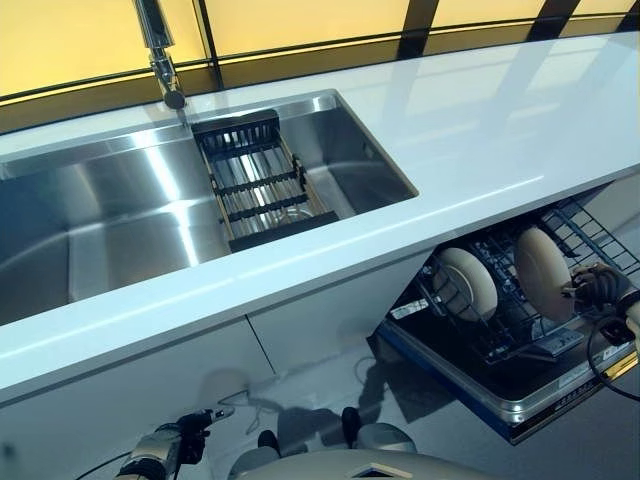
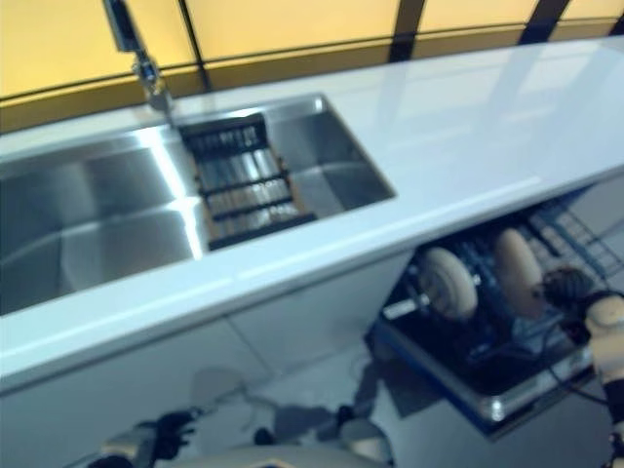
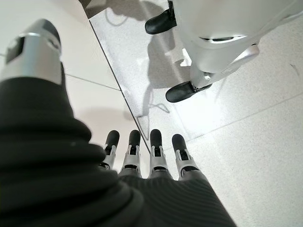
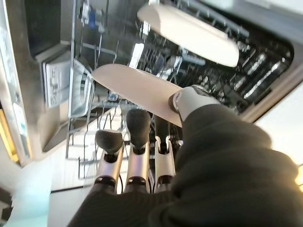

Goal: Take plates into dishwasher

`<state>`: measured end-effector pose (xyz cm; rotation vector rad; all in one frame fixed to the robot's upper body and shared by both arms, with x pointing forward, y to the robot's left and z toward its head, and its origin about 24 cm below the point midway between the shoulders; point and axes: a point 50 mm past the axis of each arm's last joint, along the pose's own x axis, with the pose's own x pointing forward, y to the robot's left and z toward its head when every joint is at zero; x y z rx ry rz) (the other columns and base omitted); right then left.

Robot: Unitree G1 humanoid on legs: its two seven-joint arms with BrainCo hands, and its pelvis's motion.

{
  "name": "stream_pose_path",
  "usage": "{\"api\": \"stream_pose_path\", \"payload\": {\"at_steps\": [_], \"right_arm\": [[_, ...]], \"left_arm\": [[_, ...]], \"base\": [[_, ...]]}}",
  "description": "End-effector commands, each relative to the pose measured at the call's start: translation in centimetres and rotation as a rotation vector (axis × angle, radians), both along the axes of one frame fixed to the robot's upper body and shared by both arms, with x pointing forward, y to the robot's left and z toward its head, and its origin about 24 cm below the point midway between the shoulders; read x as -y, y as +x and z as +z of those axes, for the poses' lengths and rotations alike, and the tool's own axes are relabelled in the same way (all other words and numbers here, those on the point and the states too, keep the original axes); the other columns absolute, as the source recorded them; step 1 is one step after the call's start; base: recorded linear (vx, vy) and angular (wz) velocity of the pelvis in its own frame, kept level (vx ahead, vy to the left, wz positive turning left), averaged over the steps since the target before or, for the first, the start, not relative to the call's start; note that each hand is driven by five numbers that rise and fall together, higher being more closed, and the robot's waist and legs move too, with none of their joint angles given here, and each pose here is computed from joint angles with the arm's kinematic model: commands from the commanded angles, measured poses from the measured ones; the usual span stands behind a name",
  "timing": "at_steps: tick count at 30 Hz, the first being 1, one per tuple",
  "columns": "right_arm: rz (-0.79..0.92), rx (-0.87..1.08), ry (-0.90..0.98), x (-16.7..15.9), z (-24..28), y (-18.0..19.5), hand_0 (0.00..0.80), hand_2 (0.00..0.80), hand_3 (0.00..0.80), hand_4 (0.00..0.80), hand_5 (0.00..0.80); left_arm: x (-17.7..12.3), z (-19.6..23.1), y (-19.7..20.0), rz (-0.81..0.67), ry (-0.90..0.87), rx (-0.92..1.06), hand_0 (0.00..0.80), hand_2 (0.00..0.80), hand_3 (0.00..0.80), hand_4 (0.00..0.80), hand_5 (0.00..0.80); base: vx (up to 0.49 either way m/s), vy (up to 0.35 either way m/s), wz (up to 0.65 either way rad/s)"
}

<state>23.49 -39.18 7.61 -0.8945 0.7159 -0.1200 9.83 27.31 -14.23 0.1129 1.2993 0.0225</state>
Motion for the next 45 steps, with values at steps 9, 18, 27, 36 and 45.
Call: {"api": "stream_pose_path", "payload": {"at_steps": [9, 18, 27, 36, 45], "right_arm": [[0.059, 0.105, 0.002, -2.0, 1.6, 3.5, 0.8, 0.8, 0.8, 0.8, 0.8], [0.052, 0.065, 0.003, -2.4, 1.0, 4.2, 0.8, 0.8, 0.8, 0.8, 0.8], [0.034, 0.014, 0.001, -2.2, 0.2, 4.3, 0.8, 0.8, 0.8, 0.8, 0.8], [-0.004, -0.037, -0.004, -1.2, -0.2, 3.7, 0.8, 0.8, 0.8, 0.8, 0.8], [-0.078, -0.104, -0.054, 0.9, -1.0, 1.8, 0.8, 0.8, 0.8, 0.8, 0.8]], "left_arm": [[-0.9, 0.9, 1.7, -0.027, 0.026, 0.033, 0.0, 0.0, 0.0, 0.0, 0.0], [-0.8, 1.0, 2.3, -0.016, 0.031, 0.034, 0.0, 0.0, 0.0, 0.0, 0.0], [-1.0, 1.3, 3.0, -0.018, 0.039, 0.047, 0.0, 0.0, 0.0, 0.0, 0.0], [-1.0, 1.6, 3.4, -0.032, 0.03, 0.061, 0.0, 0.0, 0.0, 0.0, 0.0], [-1.0, 1.5, 3.4, -0.036, 0.032, 0.064, 0.0, 0.0, 0.0, 0.0, 0.0]], "base": [[0.007, -0.008, 0.02], [0.01, -0.032, 0.02], [-0.004, -0.034, 0.01], [0.0, 0.0, 0.0], [0.0, -0.004, 0.0]]}}
